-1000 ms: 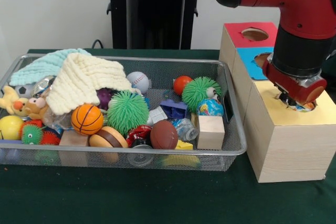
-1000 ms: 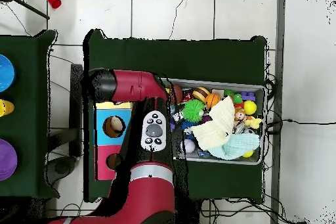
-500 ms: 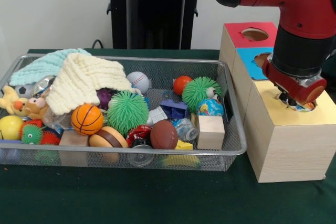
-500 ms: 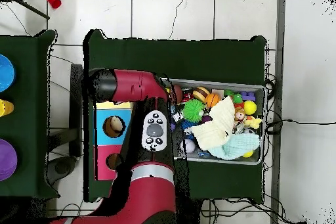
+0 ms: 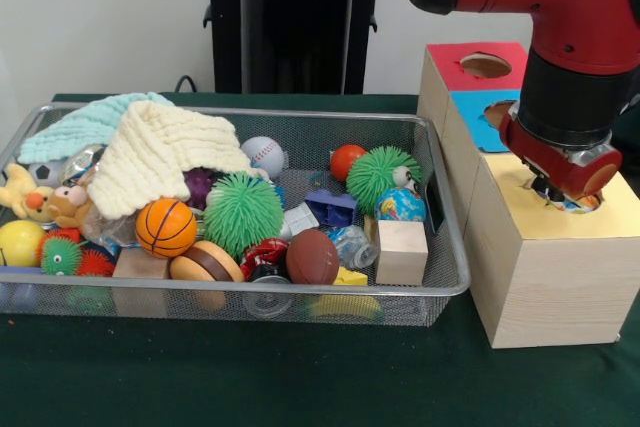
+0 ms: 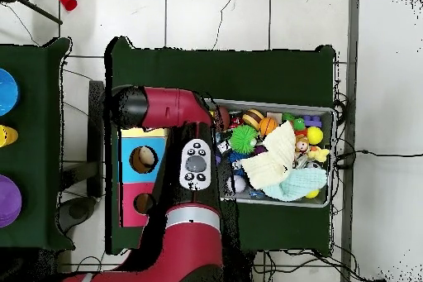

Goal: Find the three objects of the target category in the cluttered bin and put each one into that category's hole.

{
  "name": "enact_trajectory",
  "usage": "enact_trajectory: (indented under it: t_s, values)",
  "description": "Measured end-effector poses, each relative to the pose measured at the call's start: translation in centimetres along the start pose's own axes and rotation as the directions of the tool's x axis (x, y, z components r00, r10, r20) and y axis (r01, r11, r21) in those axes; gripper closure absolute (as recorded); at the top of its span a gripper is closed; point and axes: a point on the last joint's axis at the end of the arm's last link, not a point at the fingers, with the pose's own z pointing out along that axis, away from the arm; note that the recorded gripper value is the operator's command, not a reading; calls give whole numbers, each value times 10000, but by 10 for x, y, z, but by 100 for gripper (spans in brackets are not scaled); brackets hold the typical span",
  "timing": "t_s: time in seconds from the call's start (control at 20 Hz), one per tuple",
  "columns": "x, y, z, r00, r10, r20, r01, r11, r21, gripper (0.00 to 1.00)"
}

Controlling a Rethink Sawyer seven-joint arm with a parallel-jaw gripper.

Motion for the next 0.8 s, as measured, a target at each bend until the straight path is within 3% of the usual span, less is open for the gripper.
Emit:
enact_trajectory:
  t_s: [0.8]
  values:
    - [-4, 2, -6, 9989, 103, -455, -90, 9995, 300, 100]
